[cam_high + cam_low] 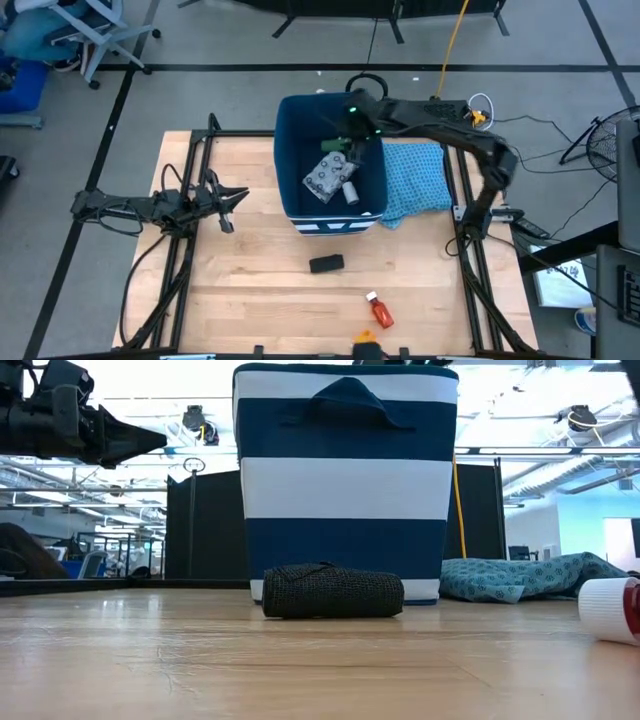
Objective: Pick & place medical supplies in basket/bin
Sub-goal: Put the black bandage into the blue bin
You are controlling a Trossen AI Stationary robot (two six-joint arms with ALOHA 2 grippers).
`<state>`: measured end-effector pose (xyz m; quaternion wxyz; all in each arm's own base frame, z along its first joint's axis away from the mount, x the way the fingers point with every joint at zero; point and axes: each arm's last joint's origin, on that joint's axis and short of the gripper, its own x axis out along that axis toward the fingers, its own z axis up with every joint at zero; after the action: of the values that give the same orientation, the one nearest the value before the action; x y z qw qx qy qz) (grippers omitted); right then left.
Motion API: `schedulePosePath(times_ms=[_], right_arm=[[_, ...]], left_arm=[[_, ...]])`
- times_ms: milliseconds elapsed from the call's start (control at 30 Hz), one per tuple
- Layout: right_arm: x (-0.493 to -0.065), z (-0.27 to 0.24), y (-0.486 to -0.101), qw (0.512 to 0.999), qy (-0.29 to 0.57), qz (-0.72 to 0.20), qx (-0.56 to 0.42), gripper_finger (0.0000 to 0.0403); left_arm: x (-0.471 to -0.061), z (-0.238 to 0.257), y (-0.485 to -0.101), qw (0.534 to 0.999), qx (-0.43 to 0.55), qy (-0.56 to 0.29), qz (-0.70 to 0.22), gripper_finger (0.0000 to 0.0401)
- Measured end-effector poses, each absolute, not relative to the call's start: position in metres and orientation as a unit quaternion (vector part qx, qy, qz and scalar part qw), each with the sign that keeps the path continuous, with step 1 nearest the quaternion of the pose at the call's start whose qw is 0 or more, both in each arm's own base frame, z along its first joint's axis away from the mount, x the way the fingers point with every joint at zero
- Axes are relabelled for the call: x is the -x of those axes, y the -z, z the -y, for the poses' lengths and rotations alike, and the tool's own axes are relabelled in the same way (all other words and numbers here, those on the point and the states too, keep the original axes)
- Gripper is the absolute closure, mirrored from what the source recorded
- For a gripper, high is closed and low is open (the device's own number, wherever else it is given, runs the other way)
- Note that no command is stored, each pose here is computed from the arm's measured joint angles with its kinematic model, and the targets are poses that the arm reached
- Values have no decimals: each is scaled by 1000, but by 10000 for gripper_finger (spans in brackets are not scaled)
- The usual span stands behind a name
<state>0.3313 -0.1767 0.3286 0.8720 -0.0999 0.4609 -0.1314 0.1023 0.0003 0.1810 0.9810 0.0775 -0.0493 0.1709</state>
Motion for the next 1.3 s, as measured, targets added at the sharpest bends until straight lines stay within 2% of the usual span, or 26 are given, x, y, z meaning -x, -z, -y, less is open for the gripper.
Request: schedulePosePath(times_ms=[233,367,467,600,700,767,1000,1300], right_arm=[[-275,135,-410,915,159,-351,116,178],[-233,108,-443,932,167,-305,106,201],[-199,88,-461,941,170,-278,88,237],[-158,61,-468,959,135,-241,61,309],[-135,45,-458,970,96,-220,49,369],[-122,37,-444,975,71,-205,48,394],[-94,20,-363,992,30,-123,15,400],[-104,17,-255,1000,7,-5,-6,402]], left_arm=[[-102,0,-181,981,-82,-171,49,354],[-102,0,-181,981,-82,-171,49,354],[-102,0,-181,981,-82,-171,49,354],[-102,0,-181,981,-81,-171,49,354],[-102,0,-181,981,-81,-171,49,354],[-102,0,-181,981,-81,-171,49,354],[-102,0,-181,981,-78,-171,50,354],[-102,0,-181,981,-74,-170,50,354]])
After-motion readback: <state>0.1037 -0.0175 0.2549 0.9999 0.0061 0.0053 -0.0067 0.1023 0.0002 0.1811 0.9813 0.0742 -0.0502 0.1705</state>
